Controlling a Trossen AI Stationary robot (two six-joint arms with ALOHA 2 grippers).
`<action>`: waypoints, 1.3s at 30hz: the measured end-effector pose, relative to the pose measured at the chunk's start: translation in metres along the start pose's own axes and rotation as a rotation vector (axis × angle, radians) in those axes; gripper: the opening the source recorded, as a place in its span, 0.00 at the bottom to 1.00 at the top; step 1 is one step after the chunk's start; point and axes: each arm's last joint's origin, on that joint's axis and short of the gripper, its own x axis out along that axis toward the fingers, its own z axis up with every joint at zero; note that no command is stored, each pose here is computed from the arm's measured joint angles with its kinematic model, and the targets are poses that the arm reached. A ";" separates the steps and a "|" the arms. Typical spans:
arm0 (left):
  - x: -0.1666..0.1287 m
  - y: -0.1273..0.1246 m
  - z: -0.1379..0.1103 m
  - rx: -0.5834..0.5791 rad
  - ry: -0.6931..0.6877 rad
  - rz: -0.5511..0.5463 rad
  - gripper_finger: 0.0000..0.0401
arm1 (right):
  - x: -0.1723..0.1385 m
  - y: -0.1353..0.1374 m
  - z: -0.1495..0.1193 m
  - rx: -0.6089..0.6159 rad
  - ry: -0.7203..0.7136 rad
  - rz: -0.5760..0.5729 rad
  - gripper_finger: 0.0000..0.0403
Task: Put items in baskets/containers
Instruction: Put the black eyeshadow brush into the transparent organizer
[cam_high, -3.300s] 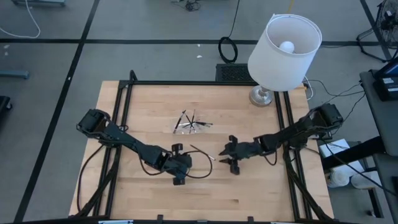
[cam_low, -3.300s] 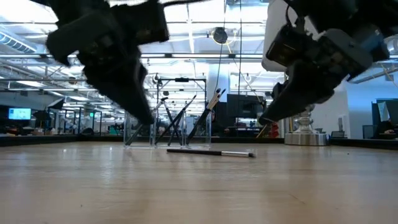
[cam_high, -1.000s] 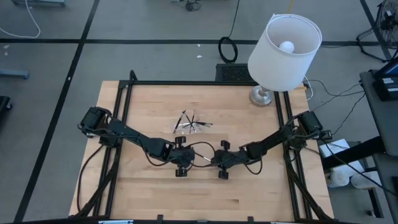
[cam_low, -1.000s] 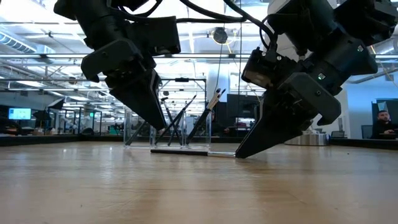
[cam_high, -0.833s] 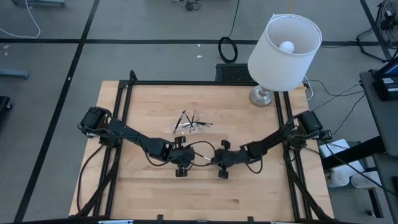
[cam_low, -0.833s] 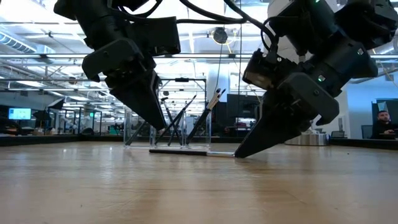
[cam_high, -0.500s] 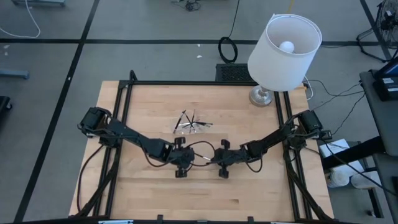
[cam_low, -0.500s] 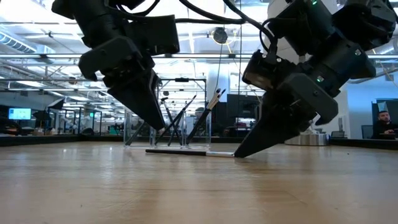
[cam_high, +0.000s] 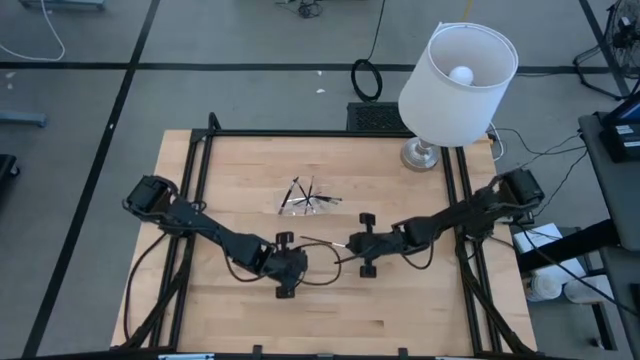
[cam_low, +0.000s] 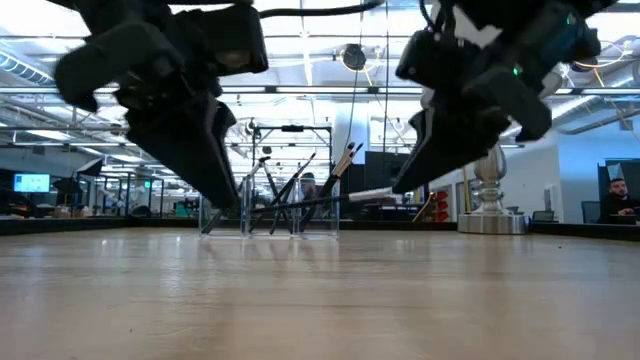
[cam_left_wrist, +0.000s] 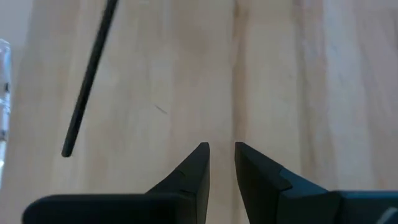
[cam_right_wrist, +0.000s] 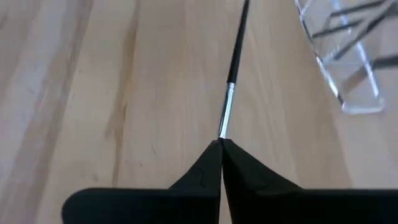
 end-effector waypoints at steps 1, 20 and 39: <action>-0.001 -0.003 -0.001 -0.001 0.004 -0.003 0.21 | -0.004 0.000 0.003 -0.011 -0.002 0.002 0.00; -0.022 -0.048 -0.044 -0.030 0.167 0.013 0.21 | -0.082 -0.015 0.090 -0.280 0.081 -0.148 0.00; -0.033 -0.070 -0.058 -0.058 0.159 -0.004 0.21 | -0.091 -0.077 0.191 -0.490 0.394 -0.277 0.00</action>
